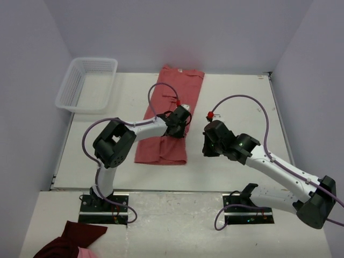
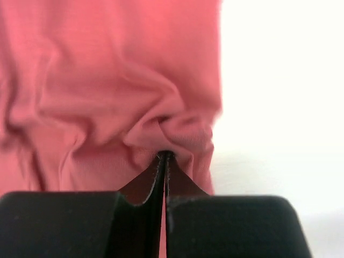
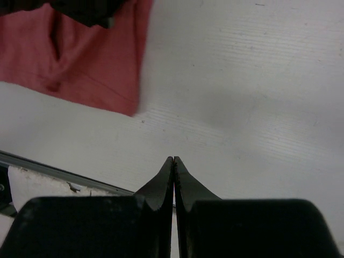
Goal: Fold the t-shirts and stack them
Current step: Rotate the tshirt 90 degrees
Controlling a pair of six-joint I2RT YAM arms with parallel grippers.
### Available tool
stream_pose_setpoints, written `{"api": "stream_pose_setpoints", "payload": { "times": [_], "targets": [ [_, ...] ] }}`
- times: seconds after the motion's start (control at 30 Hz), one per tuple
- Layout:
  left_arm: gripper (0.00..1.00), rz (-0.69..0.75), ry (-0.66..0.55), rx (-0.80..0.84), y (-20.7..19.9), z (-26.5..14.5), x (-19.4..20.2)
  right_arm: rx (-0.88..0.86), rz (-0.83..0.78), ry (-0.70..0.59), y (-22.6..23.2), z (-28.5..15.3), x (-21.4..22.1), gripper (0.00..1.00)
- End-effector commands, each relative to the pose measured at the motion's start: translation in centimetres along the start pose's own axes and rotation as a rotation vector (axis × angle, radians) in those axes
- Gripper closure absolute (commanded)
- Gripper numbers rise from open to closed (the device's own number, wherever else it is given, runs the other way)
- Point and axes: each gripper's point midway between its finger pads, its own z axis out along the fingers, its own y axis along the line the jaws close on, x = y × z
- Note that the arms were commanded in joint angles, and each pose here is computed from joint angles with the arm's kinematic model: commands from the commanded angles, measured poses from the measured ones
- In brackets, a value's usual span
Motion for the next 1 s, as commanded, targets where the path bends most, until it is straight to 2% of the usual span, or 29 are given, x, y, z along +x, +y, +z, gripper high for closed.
{"api": "stream_pose_setpoints", "payload": {
  "times": [0.0, 0.2, 0.37, 0.53, 0.6, 0.67, 0.7, 0.77, 0.8, 0.87, 0.97],
  "targets": [
    [1.00, -0.034, 0.208, 0.459, -11.0, 0.5, 5.0, 0.055, 0.047, -0.083, -0.7, -1.3, -1.9, 1.00],
    [1.00, -0.002, 0.159, 0.584, -15.2, -2.2, 2.2, 0.094, 0.063, -0.110, -1.4, -1.7, -2.5, 1.00],
    [1.00, -0.019, 0.130, 0.529, -13.5, -3.9, 2.4, 0.089, 0.051, -0.107, -1.2, -1.8, -2.9, 1.00],
    [1.00, 0.036, 0.043, 0.602, -12.9, -7.6, 1.8, 0.086, 0.057, -0.063, -0.8, -0.2, -1.9, 0.98],
    [1.00, 0.074, 0.002, 0.622, -12.9, -8.7, 1.0, 0.089, 0.065, -0.050, -0.8, 0.5, -1.5, 0.95],
    [0.96, 0.095, -0.037, 0.647, -12.8, -10.3, 0.3, 0.099, 0.063, -0.027, -0.8, 1.2, -1.1, 0.90],
    [0.90, 0.111, -0.045, 0.672, -12.9, -10.9, 0.3, 0.098, 0.063, -0.019, -0.7, 1.3, -1.0, 0.81],
    [0.87, 0.119, -0.073, 0.696, -12.8, -12.5, -0.1, 0.100, 0.065, -0.013, -0.7, 1.4, -0.8, 0.69],
    [0.85, 0.112, -0.083, 0.686, -12.5, -12.9, -0.2, 0.105, 0.069, -0.011, -0.9, 1.4, -0.7, 0.59],
    [0.85, 0.069, -0.104, 0.631, -11.1, -13.5, -0.1, 0.111, 0.072, -0.013, -1.2, 1.3, -0.5, 0.55],
    [0.94, 0.016, -0.037, 0.501, -7.9, -13.0, 2.6, 0.125, 0.081, 0.013, -1.8, 1.7, 0.6, 0.56]
  ]
}}
